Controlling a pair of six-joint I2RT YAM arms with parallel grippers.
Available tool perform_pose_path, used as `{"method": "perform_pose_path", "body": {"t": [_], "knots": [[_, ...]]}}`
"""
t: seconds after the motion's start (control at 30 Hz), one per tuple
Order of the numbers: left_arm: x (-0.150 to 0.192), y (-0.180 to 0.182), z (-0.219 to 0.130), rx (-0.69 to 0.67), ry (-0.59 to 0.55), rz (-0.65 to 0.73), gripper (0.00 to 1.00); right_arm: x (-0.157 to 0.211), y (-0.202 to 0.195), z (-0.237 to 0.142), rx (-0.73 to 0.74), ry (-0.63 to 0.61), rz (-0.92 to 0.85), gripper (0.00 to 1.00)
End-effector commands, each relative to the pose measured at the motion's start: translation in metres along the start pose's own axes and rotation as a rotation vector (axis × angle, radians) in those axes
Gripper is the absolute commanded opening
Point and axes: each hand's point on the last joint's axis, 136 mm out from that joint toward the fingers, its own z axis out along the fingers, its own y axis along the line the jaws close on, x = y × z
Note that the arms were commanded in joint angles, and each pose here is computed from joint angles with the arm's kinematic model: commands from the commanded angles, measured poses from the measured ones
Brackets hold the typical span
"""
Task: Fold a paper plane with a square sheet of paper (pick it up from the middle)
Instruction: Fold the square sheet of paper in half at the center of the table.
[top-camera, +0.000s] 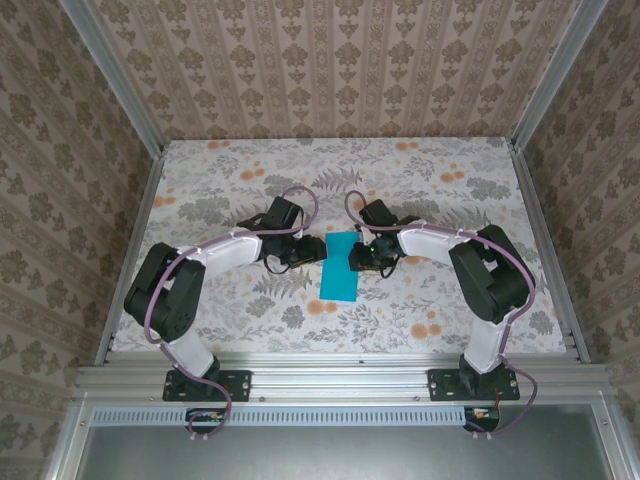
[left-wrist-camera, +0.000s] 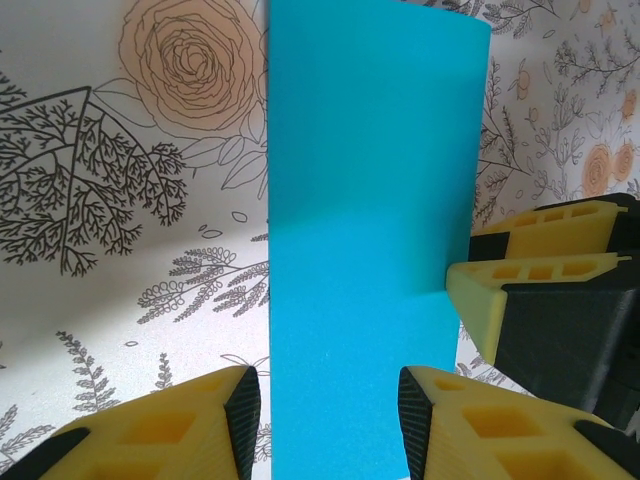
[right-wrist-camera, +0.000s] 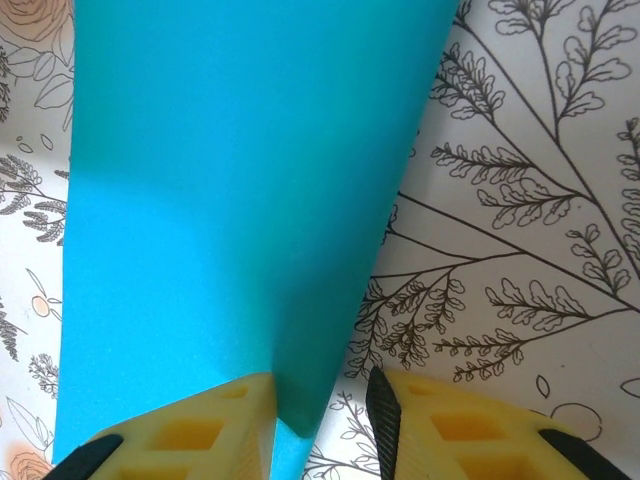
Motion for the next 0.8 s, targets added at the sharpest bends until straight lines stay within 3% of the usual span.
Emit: {"method": "perform_pose_path", "body": {"t": [0.0, 0.77], "knots": [[-0.0034, -0.0088, -0.0056, 0.031, -0.010, 0.015, 0.45, 0.0134, -0.0092, 0.0116, 0.052, 0.060, -0.007, 0.34], [-0.0037, -0.0100, -0.0038, 0.040, -0.010, 0.009, 0.45, 0.0159, -0.0111, 0.0157, 0.071, 0.072, -0.003, 0.34]]}}
